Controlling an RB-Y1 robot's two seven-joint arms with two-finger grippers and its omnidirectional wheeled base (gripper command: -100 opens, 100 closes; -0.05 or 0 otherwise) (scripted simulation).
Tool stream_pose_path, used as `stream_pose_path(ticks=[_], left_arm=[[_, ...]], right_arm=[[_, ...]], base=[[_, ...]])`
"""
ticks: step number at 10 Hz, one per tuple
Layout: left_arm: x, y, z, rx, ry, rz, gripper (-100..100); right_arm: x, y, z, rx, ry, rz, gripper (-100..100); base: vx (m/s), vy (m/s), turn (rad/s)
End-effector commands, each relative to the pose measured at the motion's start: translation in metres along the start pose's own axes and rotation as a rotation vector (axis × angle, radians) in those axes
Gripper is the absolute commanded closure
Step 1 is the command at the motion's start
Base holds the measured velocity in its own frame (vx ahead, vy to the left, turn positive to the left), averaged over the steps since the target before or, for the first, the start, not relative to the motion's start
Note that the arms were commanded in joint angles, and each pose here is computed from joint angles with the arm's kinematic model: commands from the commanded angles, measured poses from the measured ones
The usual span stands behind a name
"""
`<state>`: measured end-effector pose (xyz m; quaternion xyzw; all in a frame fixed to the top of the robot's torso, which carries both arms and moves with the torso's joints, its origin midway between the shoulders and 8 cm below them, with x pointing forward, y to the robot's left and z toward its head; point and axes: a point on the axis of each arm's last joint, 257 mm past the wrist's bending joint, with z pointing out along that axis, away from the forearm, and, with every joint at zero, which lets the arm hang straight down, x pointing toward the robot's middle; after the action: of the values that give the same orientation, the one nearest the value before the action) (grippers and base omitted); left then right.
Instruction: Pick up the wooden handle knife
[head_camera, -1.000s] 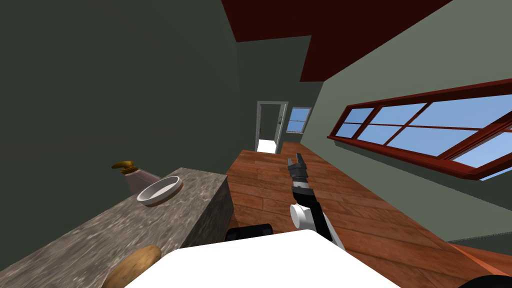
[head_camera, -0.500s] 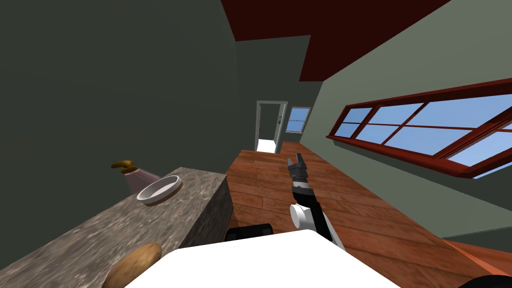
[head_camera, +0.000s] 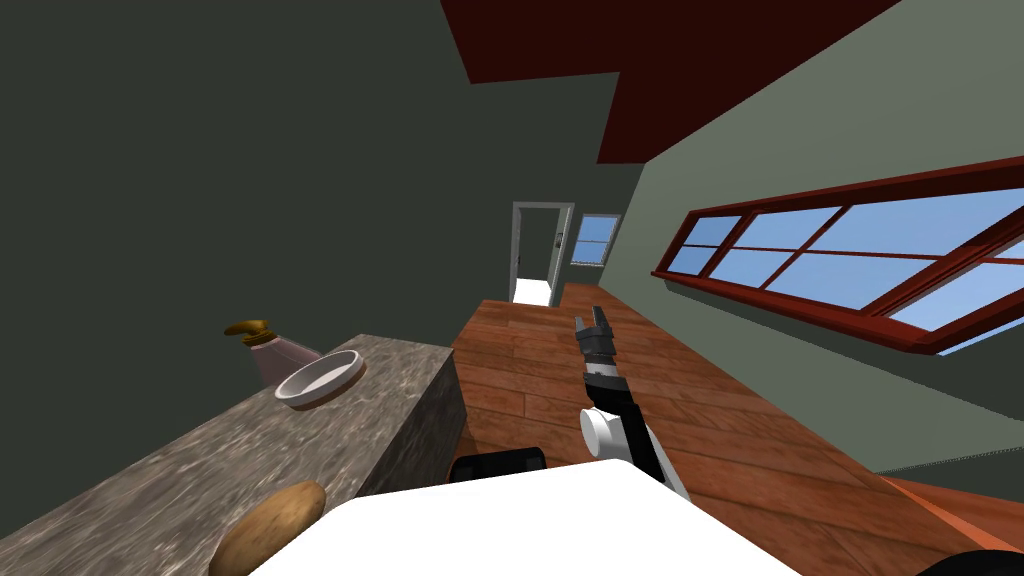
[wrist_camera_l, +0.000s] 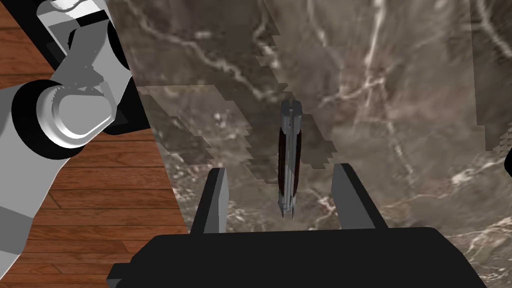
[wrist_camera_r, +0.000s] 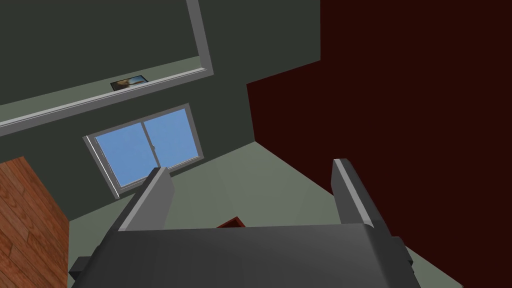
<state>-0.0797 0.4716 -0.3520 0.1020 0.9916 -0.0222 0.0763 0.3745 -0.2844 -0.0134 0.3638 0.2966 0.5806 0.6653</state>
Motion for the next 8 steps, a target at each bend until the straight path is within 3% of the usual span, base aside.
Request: stream_pose_path(ticks=[1, 4, 5, 6, 8], left_arm=[[0.000, 0.000, 0.000, 0.000, 0.000, 0.000, 100], [0.000, 0.000, 0.000, 0.000, 0.000, 0.001, 100], [0.000, 0.000, 0.000, 0.000, 0.000, 0.001, 0], [0.003, -0.002, -0.006, 0.001, 0.000, 0.001, 100], [0.005, -0.004, -0.012, 0.001, 0.000, 0.003, 100]], right_arm=[[0.000, 0.000, 0.000, 0.000, 0.000, 0.000, 0], [0.000, 0.000, 0.000, 0.000, 0.000, 0.000, 0], [0.000, 0.000, 0.000, 0.000, 0.000, 0.000, 0], [0.000, 0.000, 0.000, 0.000, 0.000, 0.000, 0], [0.000, 0.000, 0.000, 0.000, 0.000, 0.000, 0]], base=[[0.000, 0.000, 0.000], [0.000, 0.000, 0.000], [0.000, 0.000, 0.000], [0.015, 0.010, 0.018], [0.027, 0.008, 0.016]])
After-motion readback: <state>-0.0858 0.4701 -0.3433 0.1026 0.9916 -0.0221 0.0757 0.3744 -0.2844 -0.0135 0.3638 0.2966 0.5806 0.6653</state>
